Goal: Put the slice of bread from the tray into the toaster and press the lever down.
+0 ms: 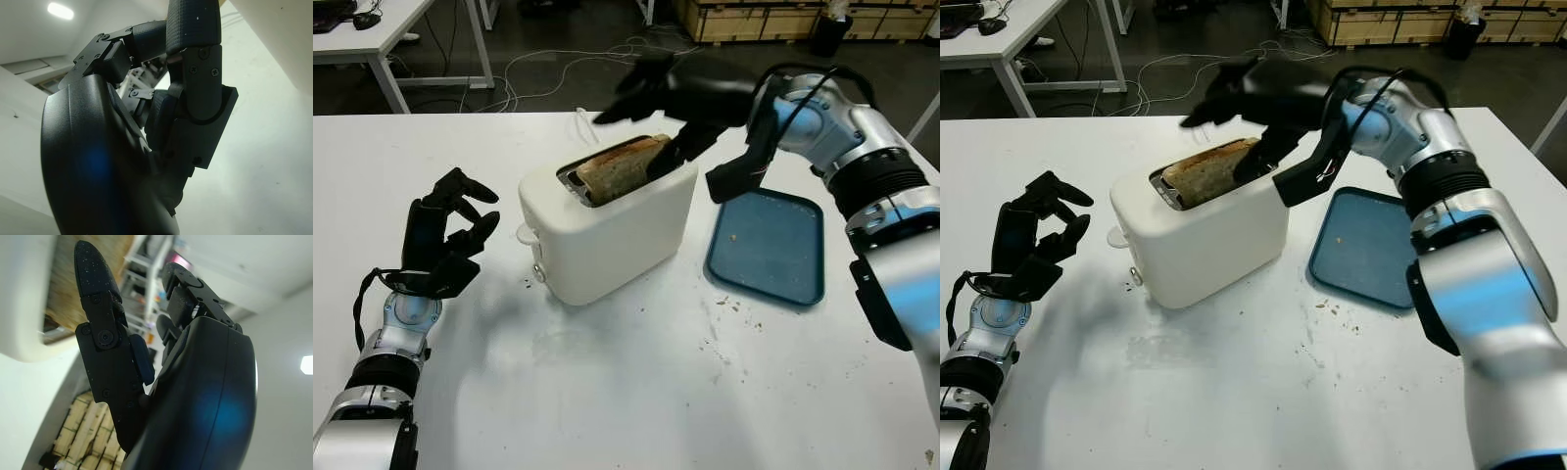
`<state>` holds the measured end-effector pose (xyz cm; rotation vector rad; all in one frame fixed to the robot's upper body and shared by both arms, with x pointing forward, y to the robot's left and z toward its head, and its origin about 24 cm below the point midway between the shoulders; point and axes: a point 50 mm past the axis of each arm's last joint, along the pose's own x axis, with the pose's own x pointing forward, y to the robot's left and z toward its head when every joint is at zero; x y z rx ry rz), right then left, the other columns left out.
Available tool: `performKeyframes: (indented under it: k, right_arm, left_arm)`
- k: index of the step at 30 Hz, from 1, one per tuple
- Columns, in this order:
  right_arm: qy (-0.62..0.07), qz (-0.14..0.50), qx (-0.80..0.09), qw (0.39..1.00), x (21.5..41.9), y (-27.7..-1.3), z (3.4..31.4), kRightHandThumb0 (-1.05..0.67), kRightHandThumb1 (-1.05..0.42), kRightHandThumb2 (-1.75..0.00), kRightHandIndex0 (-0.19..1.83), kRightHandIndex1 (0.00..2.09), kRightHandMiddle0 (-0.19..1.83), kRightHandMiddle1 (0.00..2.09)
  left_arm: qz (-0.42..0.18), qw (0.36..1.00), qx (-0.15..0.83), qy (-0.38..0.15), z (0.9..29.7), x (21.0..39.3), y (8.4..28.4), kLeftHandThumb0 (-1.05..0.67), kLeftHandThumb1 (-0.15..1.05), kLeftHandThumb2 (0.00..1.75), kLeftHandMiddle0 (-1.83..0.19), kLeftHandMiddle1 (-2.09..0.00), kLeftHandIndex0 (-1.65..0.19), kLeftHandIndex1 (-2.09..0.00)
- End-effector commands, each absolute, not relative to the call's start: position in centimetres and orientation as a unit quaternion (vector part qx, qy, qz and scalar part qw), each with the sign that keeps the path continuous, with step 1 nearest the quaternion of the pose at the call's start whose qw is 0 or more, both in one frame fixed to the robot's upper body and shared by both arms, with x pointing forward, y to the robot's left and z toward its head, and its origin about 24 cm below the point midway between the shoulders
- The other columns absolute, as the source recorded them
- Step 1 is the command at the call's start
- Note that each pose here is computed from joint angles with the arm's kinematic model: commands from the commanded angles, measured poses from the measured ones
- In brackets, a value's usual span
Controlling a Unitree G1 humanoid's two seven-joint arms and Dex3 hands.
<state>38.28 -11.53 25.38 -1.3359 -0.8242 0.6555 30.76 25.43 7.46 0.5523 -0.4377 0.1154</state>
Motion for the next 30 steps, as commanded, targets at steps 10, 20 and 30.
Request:
performKeyframes:
  k: [10, 20, 30]
  right_arm:
    - [-0.396, 0.061, -0.417, 0.816, 37.3, -17.5, 20.0, -0.44, -0.92, -0.11, 0.37, 0.65, 0.67, 0.08]
    - [-0.300, 0.007, -0.324, 0.897, 32.7, -20.4, 10.7, -0.32, -0.92, -0.22, 0.80, 0.18, 0.82, 0.02]
    - [-0.228, -0.028, -0.293, 0.928, 31.2, -21.0, 7.7, -0.35, -0.92, -0.20, 0.86, 0.09, 0.84, 0.01]
  left_arm:
    - [0.034, 0.904, 0.314, -0.289, 10.3, 30.2, 26.0, -1.05, 0.92, 0.51, -0.41, -1.71, -0.36, -1.39]
    - [0.013, 0.879, 0.323, -0.351, 11.1, 29.1, 25.2, -1.04, 0.92, 0.54, -0.36, -1.66, -0.37, -1.34]
    - [0.006, 0.843, 0.368, -0.392, 11.1, 28.0, 25.0, -0.96, 0.92, 0.64, -0.22, -1.74, -0.21, -1.49]
